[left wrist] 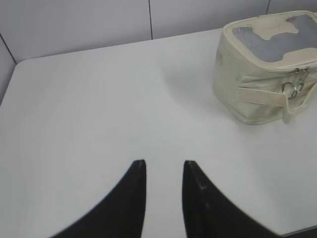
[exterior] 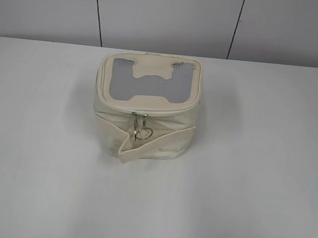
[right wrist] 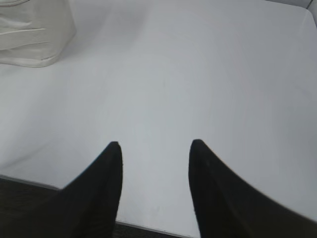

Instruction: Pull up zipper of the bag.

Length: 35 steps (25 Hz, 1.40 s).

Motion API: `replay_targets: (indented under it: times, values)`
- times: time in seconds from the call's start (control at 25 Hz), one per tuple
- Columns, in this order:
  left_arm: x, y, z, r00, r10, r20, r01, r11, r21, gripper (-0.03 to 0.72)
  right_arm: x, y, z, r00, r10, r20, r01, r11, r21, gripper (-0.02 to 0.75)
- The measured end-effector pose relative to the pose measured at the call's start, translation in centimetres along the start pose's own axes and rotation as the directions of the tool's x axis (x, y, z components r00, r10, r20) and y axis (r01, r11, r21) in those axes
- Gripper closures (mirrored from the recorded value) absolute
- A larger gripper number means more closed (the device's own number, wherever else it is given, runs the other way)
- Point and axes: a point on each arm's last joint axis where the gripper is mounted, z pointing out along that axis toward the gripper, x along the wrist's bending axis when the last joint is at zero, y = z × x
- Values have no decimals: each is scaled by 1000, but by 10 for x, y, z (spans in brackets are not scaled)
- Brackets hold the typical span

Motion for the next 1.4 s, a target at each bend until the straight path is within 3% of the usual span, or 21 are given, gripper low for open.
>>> replay_targets:
  times: [0.24, 0.96, 1.24, 1.4]
  values:
    - [-1, 0, 0, 1000, -10, 12, 10, 1000, -1, 496, -1, 0, 0, 997, 75, 6, -75, 997, -3, 388]
    - [-1, -1, -2, 1000, -13, 10, 13, 1000, -15, 496, -1, 0, 0, 997, 74, 15, -74, 997, -3, 401]
    - [-3, -1, -3, 986, -83, -141, 82, 997, -15, 496, 0, 1, 1, 981, 136, 136, -136, 991, -6, 401]
    - [-3, -1, -3, 981, -97, -169, 95, 995, -16, 496, 0, 1, 1, 978, 147, 148, -147, 989, -9, 401]
